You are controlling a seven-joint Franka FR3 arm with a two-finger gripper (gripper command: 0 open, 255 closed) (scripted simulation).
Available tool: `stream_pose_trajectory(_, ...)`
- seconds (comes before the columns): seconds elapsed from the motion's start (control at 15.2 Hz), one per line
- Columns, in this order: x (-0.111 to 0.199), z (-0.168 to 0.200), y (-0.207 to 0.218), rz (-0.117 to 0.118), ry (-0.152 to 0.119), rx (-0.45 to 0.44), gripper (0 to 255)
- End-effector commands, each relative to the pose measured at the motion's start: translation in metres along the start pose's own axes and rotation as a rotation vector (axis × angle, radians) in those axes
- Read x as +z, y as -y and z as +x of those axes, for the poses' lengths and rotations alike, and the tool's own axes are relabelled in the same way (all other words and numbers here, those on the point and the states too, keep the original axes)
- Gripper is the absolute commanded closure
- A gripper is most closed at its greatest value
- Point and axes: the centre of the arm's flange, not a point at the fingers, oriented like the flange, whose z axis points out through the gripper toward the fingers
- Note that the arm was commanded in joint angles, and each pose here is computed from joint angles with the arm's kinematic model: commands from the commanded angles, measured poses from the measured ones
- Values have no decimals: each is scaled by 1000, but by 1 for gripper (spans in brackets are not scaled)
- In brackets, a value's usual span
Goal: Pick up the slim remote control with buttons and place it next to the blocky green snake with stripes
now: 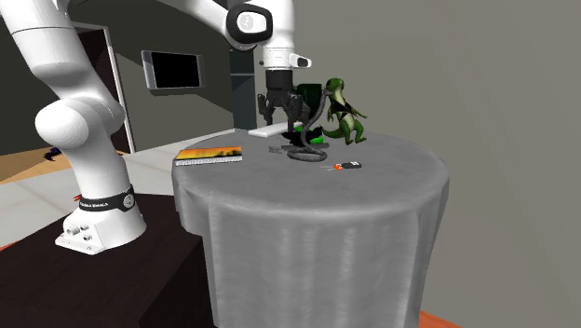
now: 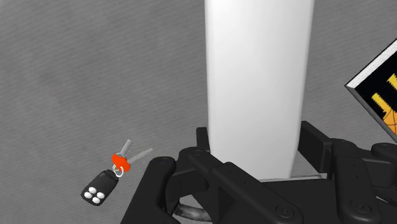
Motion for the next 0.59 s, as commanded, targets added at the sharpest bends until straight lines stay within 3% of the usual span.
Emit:
stream_pose_trajectory(0.0, -1, 20, 19, 0, 0, 2, 255)
stream_pose_trajectory(0.53, -2, 94, 94, 0, 0, 2, 255)
